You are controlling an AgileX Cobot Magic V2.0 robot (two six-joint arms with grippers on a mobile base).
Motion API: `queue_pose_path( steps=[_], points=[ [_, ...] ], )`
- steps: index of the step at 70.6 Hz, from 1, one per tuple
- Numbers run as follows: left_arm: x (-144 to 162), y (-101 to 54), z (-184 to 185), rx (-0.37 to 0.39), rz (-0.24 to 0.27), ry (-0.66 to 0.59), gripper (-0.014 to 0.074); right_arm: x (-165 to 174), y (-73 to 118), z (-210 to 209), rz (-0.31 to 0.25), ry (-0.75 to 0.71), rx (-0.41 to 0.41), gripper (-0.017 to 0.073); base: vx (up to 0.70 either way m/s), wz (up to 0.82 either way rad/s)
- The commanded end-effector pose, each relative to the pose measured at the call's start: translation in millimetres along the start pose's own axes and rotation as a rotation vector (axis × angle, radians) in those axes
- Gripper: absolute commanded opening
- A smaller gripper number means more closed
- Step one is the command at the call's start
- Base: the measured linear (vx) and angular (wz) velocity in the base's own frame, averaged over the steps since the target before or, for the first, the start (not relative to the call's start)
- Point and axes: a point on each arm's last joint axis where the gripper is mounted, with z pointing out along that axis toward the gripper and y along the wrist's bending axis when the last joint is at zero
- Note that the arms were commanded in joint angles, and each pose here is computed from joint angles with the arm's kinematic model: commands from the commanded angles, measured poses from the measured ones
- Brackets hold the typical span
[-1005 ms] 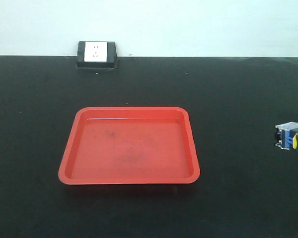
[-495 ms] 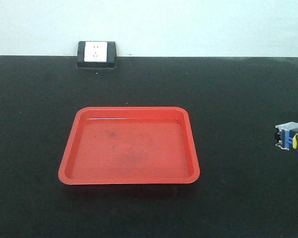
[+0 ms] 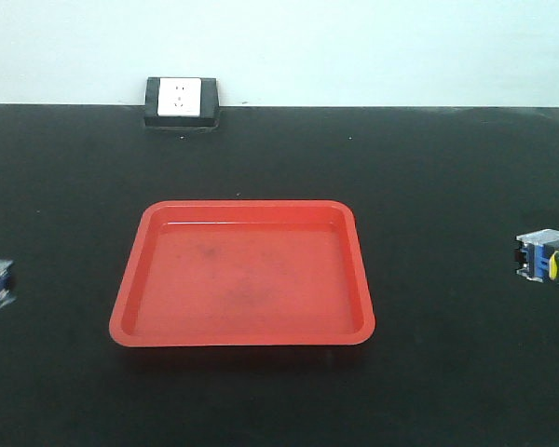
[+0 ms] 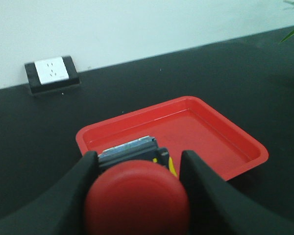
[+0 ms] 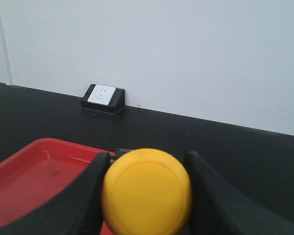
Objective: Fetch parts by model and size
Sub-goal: 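Lower the red-capped switch into the tray with the left gripper and release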
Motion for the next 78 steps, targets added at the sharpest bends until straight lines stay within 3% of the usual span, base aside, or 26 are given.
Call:
queue_pose_path(
  steps=[1,13,33,51,78],
  points=[
    [-38.1,-2.2,23.5,0.011,-0.021,-0.082,0.0004,-17.5,-1.7,-0.2,-0.001,-0.104,0.014,-0.0006,0.00,0.00],
    [-63.2,-3.8,74.7,0.006,-0.031,0.034,0.0006,-17.5,-1.7,-0.2,-0.001,-0.104,0.014,-0.0006,0.00,0.00],
    [-71.8,-4.7,158.2,-0.018,-0.079,0.280,0.0013,-17.2,-1.7,-0.2,-0.001,-0.102,0.013,-0.0006,0.00,0.00],
    [-61.3,-5.2,215.7,-0.034,-0.074,0.462,0.0027,-17.2,-1.7,-0.2,-0.001,-0.102,0.013,-0.0006,0.00,0.00],
    [-28.5,1.9,278.9,-0.093,-0.113,0.673,0.0059,-17.2,-1.7,-0.2,-0.001,-0.102,0.013,-0.0006,0.00,0.00]
  ],
)
